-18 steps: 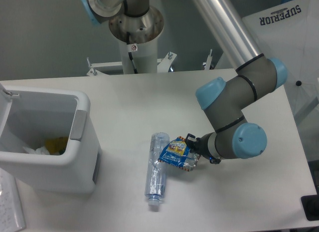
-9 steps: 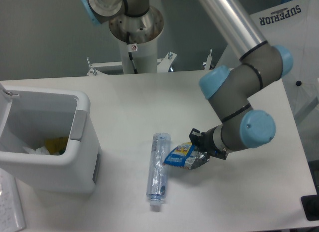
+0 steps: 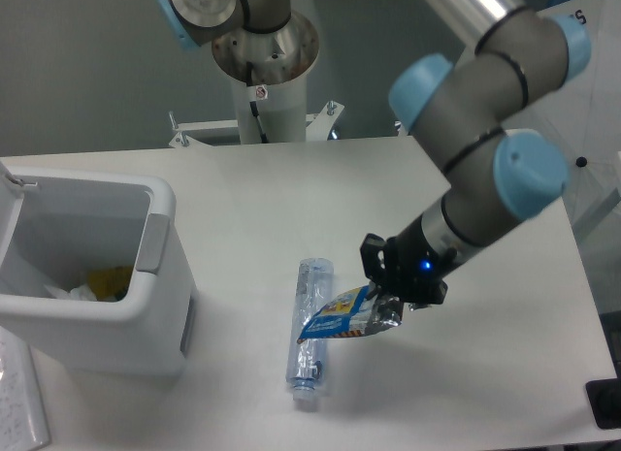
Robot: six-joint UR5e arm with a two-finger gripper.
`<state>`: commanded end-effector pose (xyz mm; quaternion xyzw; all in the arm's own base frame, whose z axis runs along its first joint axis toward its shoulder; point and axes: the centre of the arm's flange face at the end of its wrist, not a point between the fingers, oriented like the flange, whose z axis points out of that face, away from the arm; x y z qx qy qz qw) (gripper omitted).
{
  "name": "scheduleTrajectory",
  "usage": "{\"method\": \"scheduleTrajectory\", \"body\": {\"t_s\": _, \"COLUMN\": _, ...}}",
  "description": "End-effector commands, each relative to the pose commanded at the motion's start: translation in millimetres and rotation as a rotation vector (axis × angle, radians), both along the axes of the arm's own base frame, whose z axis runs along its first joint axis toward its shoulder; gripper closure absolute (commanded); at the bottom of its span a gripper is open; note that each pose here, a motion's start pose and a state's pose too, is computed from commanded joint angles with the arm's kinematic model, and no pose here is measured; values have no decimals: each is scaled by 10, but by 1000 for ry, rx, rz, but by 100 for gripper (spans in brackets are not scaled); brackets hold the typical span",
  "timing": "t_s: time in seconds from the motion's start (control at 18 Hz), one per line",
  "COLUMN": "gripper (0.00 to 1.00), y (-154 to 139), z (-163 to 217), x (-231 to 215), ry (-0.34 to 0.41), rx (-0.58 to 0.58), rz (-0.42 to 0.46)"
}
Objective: Place the trash in the trash can
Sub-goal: 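Lift the blue snack wrapper off the table, then carry the wrapper over the white trash bin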
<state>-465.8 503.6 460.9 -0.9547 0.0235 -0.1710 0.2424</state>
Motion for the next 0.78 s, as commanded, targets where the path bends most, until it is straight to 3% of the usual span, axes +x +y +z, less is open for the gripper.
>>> {"method": "scheduleTrajectory", "body": {"t_s": 0.22, "gripper": 100, "y": 74, "z": 551, "x": 271, "ry": -50, "rx": 208, "rz": 22}}
{"method": "scheduleTrajectory", "body": {"t_s": 0.44, "gripper": 100, "y": 139, "z": 1184, "x": 718, "ry": -70, "rx": 338, "rz": 50}}
{"method": "scheduleTrajectory", "body": {"t_s": 0.78, "gripper": 100, "y": 439, "z": 1542, "x": 1668, "ry": -103, "rx": 353, "rz": -9}}
